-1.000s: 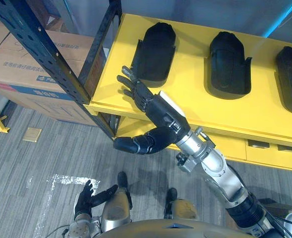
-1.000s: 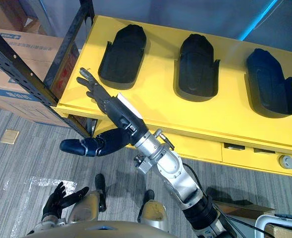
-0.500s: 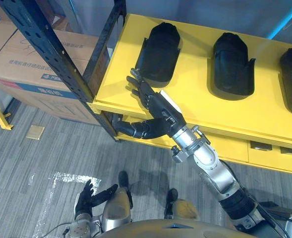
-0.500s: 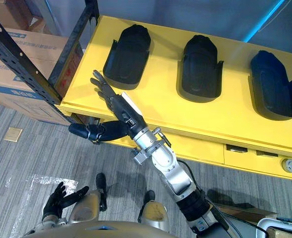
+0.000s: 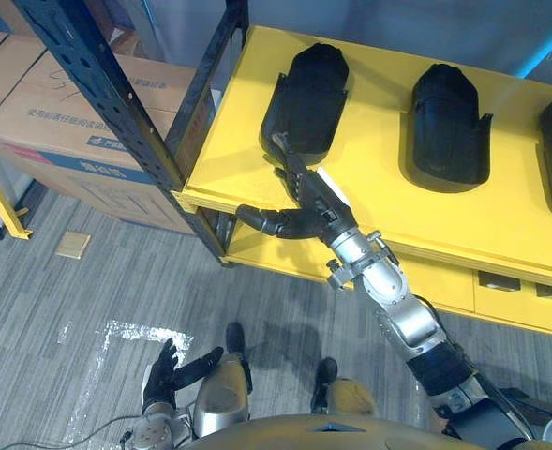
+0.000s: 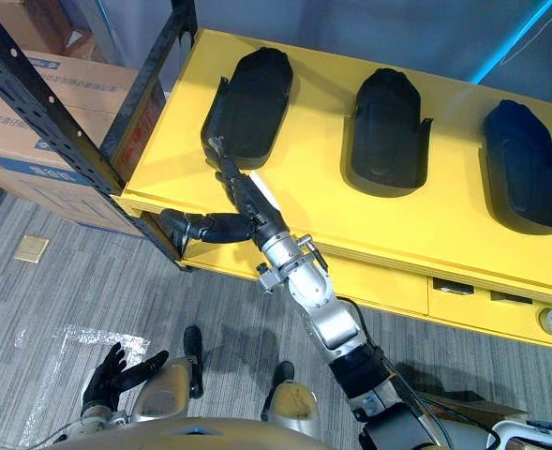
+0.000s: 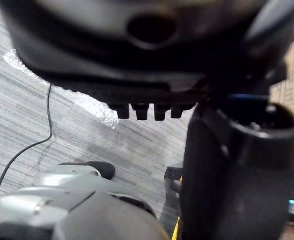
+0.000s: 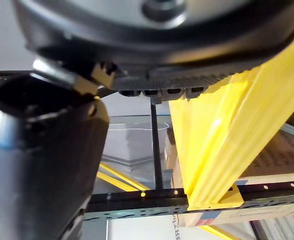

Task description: Walk over and take three plastic housings, then place them on the shelf

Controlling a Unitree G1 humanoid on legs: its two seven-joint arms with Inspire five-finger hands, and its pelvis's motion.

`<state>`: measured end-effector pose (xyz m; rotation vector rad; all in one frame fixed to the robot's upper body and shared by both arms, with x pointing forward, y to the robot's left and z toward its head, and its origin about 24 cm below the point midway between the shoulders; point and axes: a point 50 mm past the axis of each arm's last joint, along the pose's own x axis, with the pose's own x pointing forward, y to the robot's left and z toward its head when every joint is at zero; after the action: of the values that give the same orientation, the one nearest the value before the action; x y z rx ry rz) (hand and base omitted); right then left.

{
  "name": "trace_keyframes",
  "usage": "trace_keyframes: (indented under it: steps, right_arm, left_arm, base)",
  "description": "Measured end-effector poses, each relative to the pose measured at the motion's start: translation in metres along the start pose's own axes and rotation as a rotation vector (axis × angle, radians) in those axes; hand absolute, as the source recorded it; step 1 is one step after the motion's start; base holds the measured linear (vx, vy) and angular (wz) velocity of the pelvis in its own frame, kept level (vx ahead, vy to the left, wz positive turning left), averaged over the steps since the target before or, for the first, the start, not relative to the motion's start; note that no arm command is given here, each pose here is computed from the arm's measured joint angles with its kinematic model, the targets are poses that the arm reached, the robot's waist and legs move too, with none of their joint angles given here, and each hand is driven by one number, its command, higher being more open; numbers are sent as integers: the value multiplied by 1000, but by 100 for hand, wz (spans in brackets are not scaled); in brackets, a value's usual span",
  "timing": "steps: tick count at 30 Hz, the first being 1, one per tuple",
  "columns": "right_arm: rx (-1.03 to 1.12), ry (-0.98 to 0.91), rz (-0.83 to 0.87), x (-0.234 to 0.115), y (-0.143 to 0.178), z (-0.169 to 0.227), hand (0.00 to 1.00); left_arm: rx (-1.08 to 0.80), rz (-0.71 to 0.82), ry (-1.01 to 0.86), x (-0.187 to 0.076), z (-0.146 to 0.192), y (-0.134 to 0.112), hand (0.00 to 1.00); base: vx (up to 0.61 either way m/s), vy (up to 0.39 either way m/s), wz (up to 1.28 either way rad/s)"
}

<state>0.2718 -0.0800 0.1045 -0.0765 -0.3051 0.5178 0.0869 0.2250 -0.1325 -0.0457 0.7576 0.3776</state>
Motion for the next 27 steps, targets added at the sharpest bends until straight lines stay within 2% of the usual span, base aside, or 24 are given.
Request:
trace_keyframes:
  steps: [27]
  right_arm:
    - [-131,-17,-174,24,-13,-1,100]
  left_arm:
    - [1,-5,-11,0,2,-3,100]
  base:
    - [0,0,1]
